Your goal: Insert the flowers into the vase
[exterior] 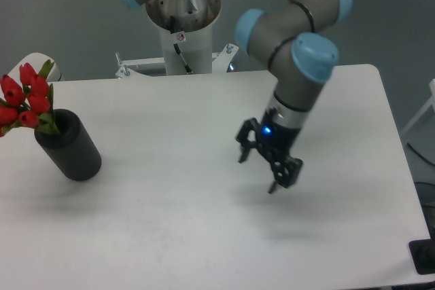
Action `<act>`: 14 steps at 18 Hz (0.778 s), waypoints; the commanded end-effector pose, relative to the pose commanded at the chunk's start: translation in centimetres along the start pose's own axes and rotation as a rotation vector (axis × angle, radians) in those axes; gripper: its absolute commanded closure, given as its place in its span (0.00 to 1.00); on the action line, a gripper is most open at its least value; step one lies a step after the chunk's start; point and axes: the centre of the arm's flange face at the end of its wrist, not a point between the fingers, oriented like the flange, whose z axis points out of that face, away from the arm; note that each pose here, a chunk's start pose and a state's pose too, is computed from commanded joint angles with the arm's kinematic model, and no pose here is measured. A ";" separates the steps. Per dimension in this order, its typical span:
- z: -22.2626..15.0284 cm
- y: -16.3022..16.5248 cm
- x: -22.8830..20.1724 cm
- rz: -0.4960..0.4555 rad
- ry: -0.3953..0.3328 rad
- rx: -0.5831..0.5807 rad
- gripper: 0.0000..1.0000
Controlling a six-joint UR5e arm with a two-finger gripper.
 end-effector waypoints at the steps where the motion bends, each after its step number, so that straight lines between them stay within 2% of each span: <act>1: 0.0 0.1 -1.0 0.004 0.009 -0.023 0.00; 6: 2.5 -1.4 -3.3 0.089 0.033 -0.211 0.00; 9: 3.6 -1.2 -3.8 0.187 0.050 -0.220 0.00; 14: 4.7 -0.7 -3.7 0.191 0.065 -0.239 0.00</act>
